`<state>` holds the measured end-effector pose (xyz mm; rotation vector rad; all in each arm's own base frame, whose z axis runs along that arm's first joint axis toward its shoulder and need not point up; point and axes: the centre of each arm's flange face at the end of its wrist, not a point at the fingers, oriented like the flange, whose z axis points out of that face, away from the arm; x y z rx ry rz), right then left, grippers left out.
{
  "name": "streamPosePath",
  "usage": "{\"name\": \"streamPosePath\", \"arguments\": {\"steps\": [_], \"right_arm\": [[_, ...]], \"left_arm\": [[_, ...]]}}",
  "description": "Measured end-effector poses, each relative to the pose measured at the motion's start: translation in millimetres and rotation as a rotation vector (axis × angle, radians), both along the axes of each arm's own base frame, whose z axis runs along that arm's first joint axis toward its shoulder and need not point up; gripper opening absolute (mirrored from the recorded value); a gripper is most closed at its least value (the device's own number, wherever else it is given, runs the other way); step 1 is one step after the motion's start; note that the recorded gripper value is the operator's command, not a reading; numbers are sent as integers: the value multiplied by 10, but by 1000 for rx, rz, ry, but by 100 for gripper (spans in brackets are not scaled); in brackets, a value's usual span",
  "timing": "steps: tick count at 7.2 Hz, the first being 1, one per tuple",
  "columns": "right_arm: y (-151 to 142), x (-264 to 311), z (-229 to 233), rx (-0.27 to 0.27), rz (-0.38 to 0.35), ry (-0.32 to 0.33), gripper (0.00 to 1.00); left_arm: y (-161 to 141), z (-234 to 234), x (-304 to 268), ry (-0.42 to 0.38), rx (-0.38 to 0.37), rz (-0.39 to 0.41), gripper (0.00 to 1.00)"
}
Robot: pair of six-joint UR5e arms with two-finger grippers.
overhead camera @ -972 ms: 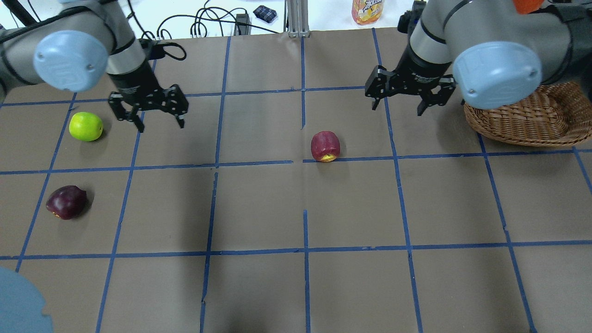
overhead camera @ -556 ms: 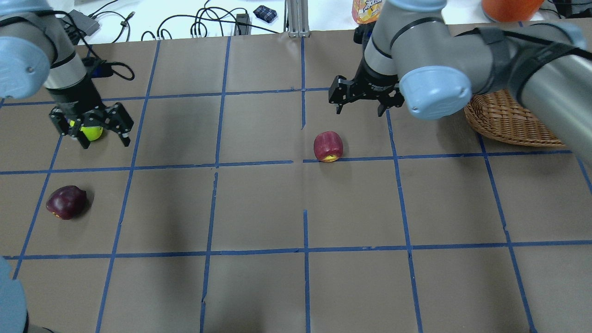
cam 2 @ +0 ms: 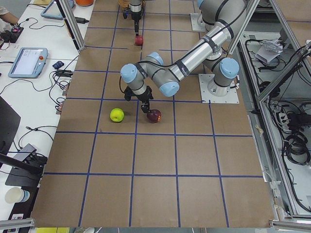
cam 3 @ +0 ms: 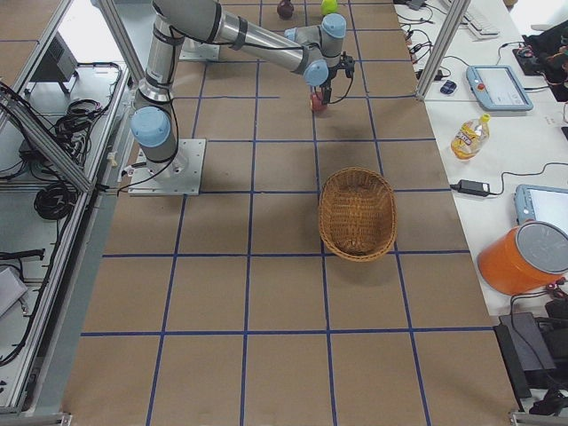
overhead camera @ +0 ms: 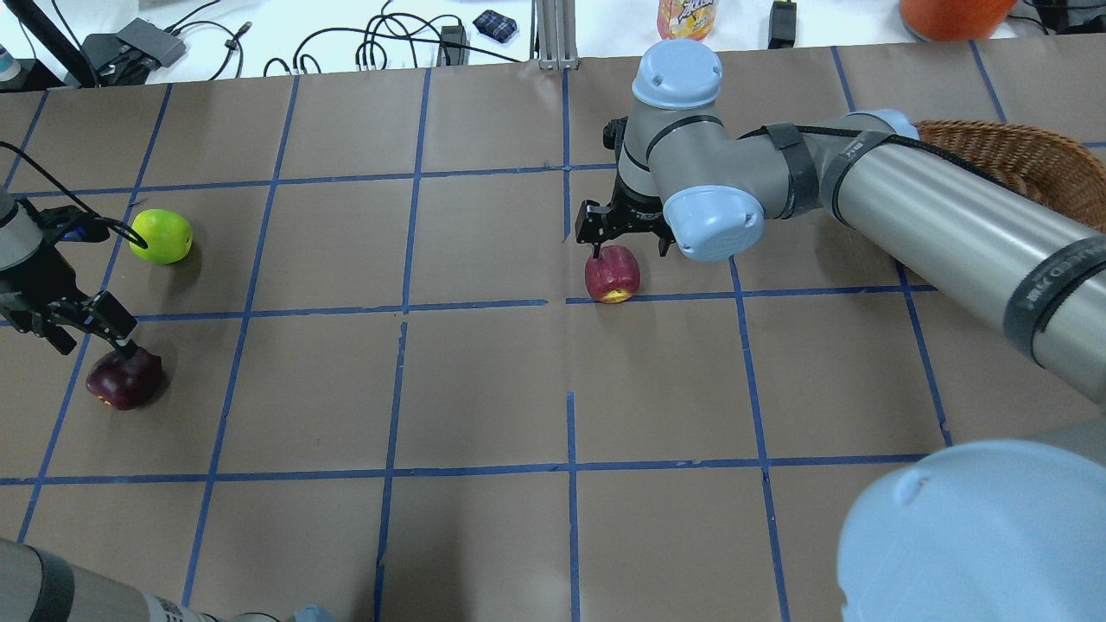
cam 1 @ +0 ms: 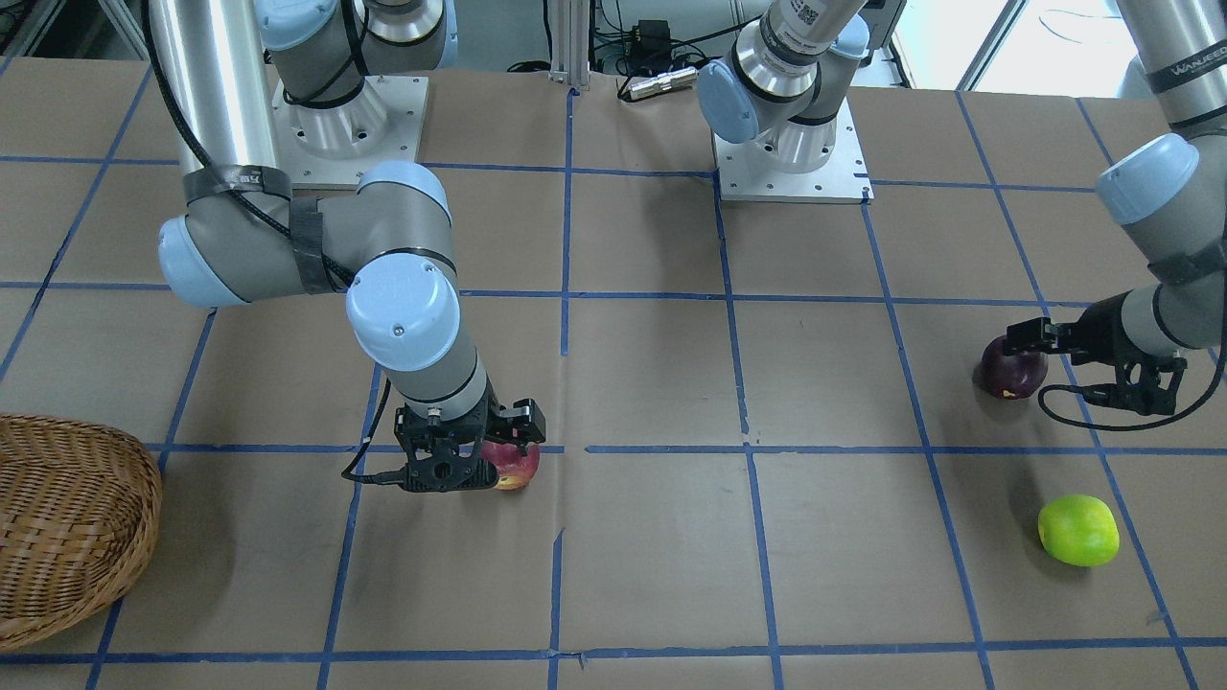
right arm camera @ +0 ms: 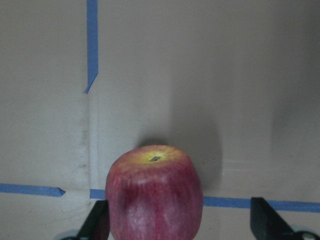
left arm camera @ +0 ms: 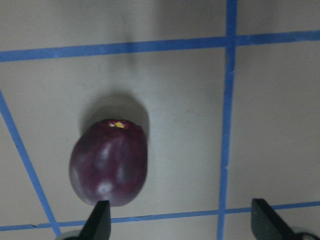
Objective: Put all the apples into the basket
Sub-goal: 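Grasp the red apple with the right gripper while the left grasps the dark apple, then drop the red apple in the basket with right while left carries dark apple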
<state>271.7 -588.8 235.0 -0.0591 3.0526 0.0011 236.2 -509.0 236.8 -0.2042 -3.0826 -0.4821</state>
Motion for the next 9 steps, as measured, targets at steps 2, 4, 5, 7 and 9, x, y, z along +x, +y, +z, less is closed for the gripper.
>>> {"name": "streamPosePath", "arguments": {"steps": [2, 4, 5, 7, 9], "right_arm": [[-24, 31, -106, 10, 4, -19, 100], [-23, 60, -186, 25, 4, -43, 100], [-18, 62, -259, 38, 3, -44, 100], [-15, 63, -339, 51, 1, -43, 16], [-31, 67, -299, 46, -4, -48, 0]], "left_arm": [[149, -296, 16, 3, -7, -10, 100], [242, -516, -34, 20, 6, -7, 36], [239, -546, -36, 18, -3, -16, 21], [192, -431, -88, 8, -30, -48, 15], [63, -69, -501, 17, -69, -78, 15]]}}
